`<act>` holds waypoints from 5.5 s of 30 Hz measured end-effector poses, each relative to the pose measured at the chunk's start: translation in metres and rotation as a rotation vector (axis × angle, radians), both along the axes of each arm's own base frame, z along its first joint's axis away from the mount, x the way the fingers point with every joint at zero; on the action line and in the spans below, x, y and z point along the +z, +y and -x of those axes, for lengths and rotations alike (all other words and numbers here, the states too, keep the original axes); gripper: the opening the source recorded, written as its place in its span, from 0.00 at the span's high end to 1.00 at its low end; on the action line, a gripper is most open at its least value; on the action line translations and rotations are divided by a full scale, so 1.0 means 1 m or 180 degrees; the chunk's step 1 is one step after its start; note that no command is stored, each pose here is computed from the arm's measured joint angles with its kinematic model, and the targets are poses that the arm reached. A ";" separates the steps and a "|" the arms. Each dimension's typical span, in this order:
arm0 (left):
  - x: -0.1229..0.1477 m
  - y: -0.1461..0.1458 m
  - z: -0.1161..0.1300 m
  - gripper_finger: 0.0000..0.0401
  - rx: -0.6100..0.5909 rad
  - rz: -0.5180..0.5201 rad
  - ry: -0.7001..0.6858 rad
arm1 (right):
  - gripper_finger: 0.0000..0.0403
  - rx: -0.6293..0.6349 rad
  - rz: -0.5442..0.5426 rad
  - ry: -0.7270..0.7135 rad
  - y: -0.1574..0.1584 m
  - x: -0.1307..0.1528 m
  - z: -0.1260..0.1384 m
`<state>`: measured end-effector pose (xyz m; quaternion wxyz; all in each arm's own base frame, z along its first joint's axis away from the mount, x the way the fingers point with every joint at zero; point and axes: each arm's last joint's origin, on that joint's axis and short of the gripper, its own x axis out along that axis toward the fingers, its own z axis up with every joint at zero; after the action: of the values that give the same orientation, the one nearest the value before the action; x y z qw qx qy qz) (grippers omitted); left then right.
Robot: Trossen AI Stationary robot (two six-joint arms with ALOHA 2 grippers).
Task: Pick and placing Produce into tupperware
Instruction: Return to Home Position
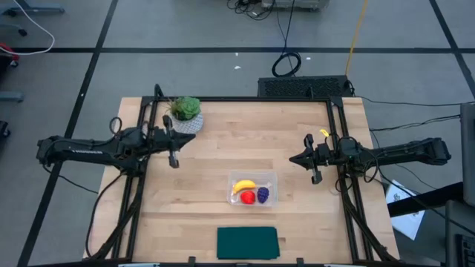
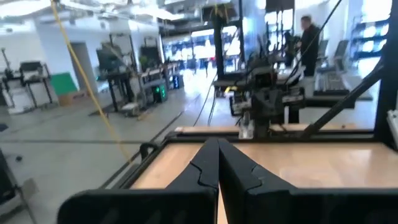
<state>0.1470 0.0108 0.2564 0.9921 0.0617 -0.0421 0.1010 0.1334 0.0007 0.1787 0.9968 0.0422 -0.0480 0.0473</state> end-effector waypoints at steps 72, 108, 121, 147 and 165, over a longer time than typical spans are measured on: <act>-0.044 -0.016 0.039 1.00 -0.0643 -0.0427 0.0382 | 1.00 0.0208 0.0164 -0.0335 0.002 0.010 0.010; -0.049 -0.016 0.039 0.97 -0.0508 -0.0151 0.0527 | 1.00 0.0320 0.0151 -0.0294 0.003 0.009 0.010; -0.048 -0.014 0.039 0.95 -0.0280 -0.0160 0.0509 | 1.00 0.0306 0.0207 -0.0303 0.003 0.009 0.010; -0.048 -0.014 0.039 0.94 -0.0275 -0.0147 0.0507 | 1.00 0.0303 0.0209 -0.0303 0.003 0.009 0.010; -0.048 -0.014 0.039 0.94 -0.0275 -0.0148 0.0507 | 1.00 0.0302 0.0209 -0.0304 0.003 0.009 0.010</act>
<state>0.1075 -0.0027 0.2086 0.9940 0.0907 0.0320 0.0520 0.1237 0.0039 0.1874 0.9909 0.0093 -0.0918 0.0980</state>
